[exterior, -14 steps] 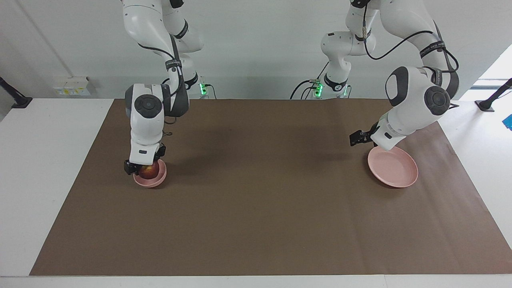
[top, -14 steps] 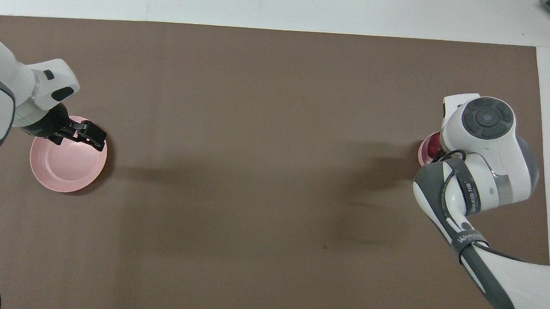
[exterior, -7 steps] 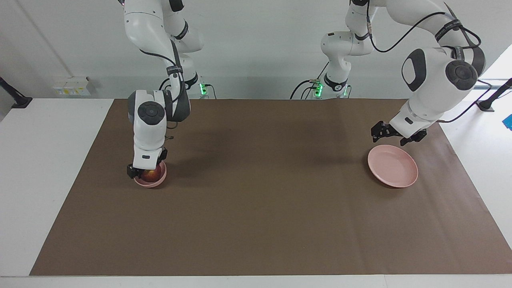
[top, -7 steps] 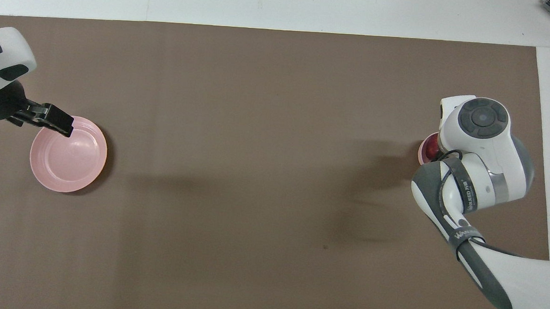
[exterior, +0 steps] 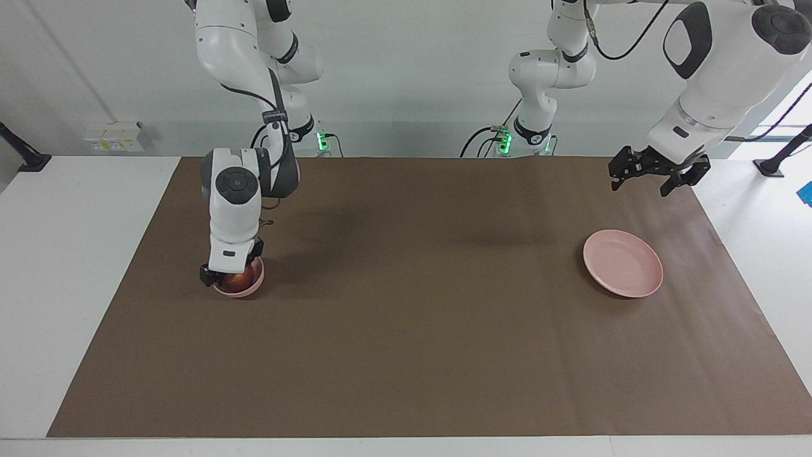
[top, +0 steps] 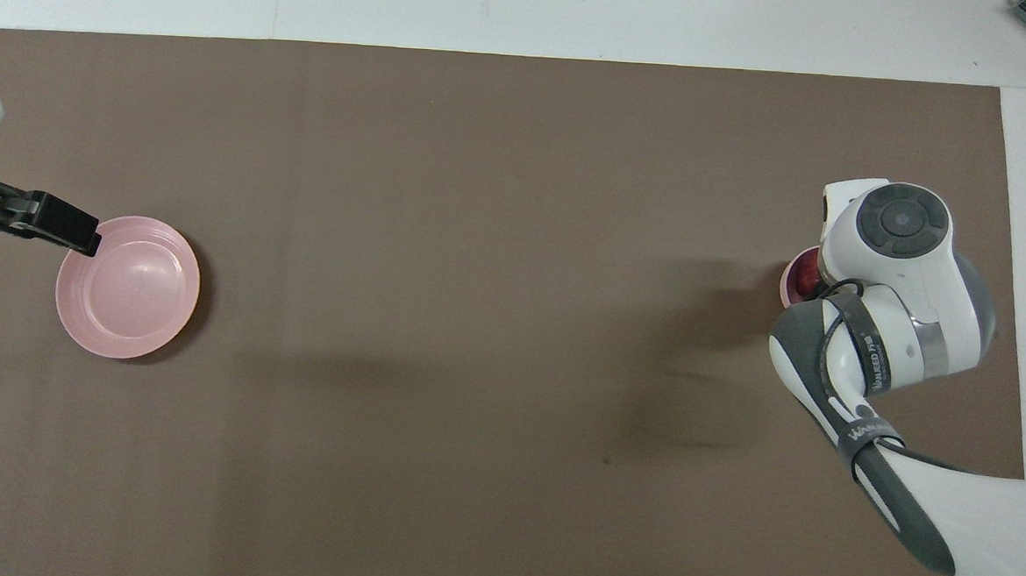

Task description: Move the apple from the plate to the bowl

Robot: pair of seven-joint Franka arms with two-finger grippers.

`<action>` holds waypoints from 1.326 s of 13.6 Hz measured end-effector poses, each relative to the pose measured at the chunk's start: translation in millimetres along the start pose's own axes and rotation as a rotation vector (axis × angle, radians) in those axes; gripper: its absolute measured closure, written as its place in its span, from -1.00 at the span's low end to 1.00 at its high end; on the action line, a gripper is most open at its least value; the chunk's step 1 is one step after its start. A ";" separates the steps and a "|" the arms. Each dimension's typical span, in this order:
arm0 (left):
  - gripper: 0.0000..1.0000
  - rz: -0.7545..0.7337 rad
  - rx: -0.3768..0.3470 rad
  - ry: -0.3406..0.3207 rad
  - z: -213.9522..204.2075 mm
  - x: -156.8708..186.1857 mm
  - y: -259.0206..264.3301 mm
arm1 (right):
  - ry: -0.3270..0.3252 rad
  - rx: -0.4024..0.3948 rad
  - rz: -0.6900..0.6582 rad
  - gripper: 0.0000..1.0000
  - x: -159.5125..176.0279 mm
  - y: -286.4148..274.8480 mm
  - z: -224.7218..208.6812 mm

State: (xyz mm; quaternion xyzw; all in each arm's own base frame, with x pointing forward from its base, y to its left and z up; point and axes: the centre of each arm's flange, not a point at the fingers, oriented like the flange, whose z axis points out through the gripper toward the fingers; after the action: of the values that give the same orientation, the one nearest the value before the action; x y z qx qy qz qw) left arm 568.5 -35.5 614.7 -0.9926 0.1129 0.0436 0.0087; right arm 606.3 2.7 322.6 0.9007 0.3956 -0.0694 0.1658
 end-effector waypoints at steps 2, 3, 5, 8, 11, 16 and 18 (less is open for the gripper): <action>-1.00 -0.003 -0.001 -0.004 1.3 -1.4 -1.3 | -0.001 0.001 -0.001 -0.59 0.5 -0.5 0.8; -1.00 -0.003 -0.001 -0.006 2.1 -3.3 -1.2 | -0.002 0.002 -0.002 -0.59 0.7 -0.7 1.5; -1.00 -0.003 0.000 0.000 0.1 -9.0 -0.4 | -0.003 0.003 -0.003 -0.59 1.1 -1.1 2.9; -1.00 -0.004 0.003 0.024 -9.8 -14.4 0.4 | -0.004 0.004 -0.003 -0.59 1.4 -1.4 3.7; -1.00 -0.004 0.002 0.031 -11.6 -14.8 0.7 | -0.004 0.004 -0.003 -0.59 1.5 -1.4 3.7; -1.00 -0.002 -0.018 0.036 -11.7 -14.2 3.0 | -0.001 0.000 -0.002 -1.00 1.9 0.2 1.5; -1.00 -0.004 -0.064 0.043 -11.6 -13.9 5.1 | 0.000 -0.001 -0.001 -1.00 2.1 0.6 1.0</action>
State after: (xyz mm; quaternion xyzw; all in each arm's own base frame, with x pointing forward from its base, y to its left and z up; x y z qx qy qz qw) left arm 554.8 -37.7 627.4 -0.9933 0.1096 0.0260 -0.0256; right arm 608.2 3.4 321.3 0.9004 0.3961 -0.0693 0.1660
